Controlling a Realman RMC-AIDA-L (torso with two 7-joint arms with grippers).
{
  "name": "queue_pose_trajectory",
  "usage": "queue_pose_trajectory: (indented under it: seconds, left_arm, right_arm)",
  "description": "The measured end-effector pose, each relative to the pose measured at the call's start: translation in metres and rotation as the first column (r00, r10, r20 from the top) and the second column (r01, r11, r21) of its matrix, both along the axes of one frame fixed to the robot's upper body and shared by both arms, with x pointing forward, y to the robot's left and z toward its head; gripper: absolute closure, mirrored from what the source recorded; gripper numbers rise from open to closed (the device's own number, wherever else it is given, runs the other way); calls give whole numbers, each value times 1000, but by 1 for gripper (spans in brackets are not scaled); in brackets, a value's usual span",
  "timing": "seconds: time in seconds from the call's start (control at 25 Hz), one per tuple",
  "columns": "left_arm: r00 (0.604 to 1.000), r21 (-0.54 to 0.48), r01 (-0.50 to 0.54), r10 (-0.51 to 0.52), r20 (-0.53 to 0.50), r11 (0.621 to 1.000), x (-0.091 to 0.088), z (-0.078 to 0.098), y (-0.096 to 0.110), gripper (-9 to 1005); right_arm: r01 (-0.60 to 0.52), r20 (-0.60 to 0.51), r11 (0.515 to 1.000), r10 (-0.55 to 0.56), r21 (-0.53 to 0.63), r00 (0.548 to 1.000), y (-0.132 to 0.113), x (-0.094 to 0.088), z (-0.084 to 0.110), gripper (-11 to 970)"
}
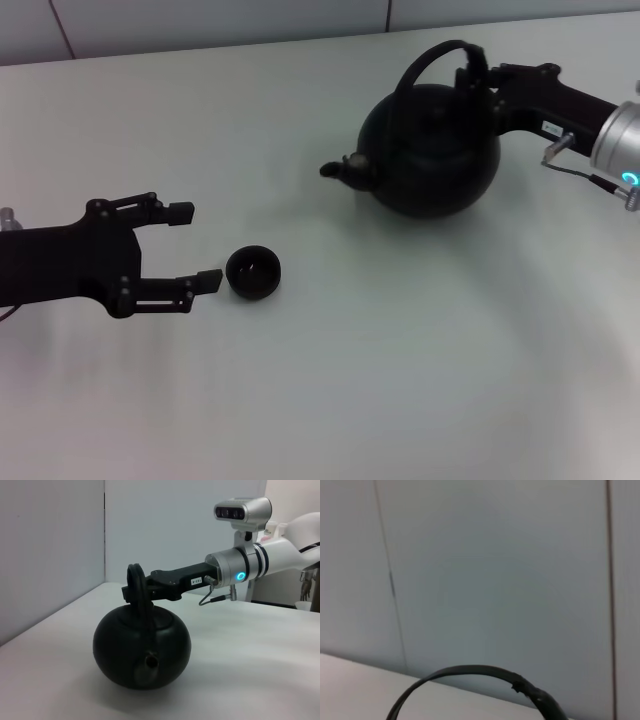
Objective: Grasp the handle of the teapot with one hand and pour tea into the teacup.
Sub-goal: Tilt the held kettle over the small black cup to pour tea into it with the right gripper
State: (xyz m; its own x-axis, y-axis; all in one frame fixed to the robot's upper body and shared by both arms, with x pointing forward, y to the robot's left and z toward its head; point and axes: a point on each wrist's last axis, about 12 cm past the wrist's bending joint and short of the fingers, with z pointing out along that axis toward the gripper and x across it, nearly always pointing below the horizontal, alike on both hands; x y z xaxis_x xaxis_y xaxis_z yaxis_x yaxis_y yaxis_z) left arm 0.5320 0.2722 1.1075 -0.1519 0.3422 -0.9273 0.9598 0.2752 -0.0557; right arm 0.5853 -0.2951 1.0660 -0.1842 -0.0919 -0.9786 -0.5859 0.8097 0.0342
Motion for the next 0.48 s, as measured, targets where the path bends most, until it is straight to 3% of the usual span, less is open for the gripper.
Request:
queue_pose_trajectory:
  seconds: [0.48]
  left_arm:
    - [1000,4,-9,9,4,1000,1,0,1,133]
  right_arm:
    - [-144,42,982,150,-125,988,20,15,21,861]
